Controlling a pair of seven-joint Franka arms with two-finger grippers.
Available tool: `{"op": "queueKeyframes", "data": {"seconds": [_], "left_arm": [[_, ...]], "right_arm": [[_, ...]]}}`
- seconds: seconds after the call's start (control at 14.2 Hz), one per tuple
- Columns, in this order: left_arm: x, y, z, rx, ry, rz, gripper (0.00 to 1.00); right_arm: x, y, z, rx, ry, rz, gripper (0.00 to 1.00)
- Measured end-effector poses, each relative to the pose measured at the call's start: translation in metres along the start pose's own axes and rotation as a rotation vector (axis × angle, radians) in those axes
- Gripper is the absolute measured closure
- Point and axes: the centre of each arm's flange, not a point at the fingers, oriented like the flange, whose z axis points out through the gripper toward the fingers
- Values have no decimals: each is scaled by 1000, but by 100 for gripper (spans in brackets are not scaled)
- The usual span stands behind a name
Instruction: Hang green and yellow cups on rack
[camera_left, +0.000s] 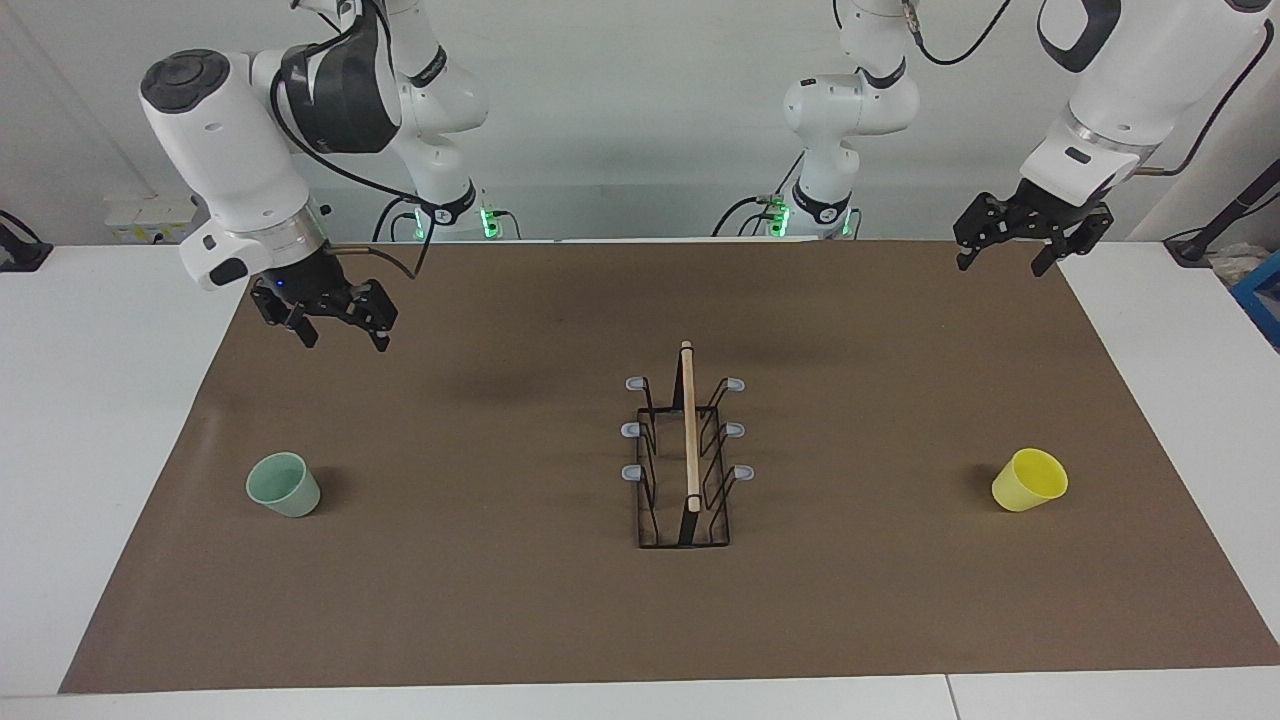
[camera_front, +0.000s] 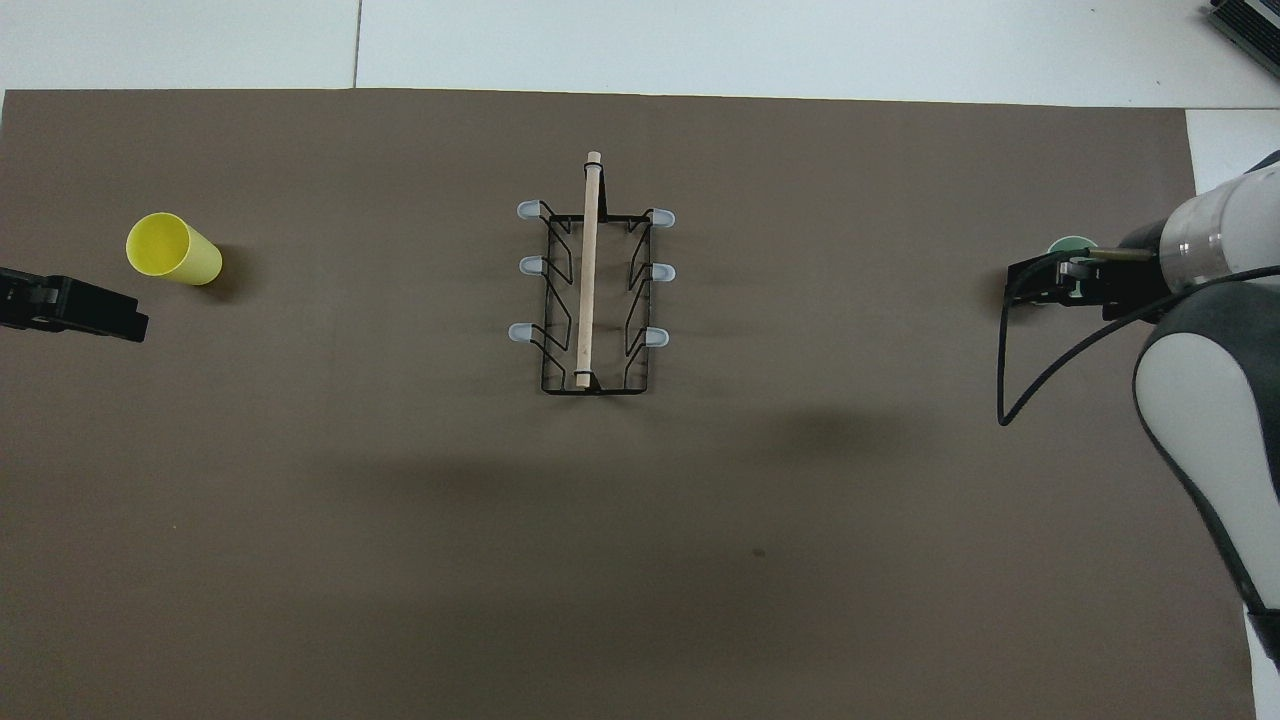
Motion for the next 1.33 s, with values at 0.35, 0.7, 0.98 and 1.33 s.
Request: {"op": "queueKeyframes", "data": {"seconds": [0.35,0.7,0.98,1.33], "left_arm": [[0,1,0,0,0,1,0],[0,1,1,0,-2,1,0],[0,-3,2,-2,-3,-23,0],[10,-16,19,-53,-23,-121,0]], "right_arm": [[0,0,0,0,0,0,0],[0,0,0,0,0,0,0],[0,0,0,0,0,0,0],[0,0,0,0,0,0,0]]}}
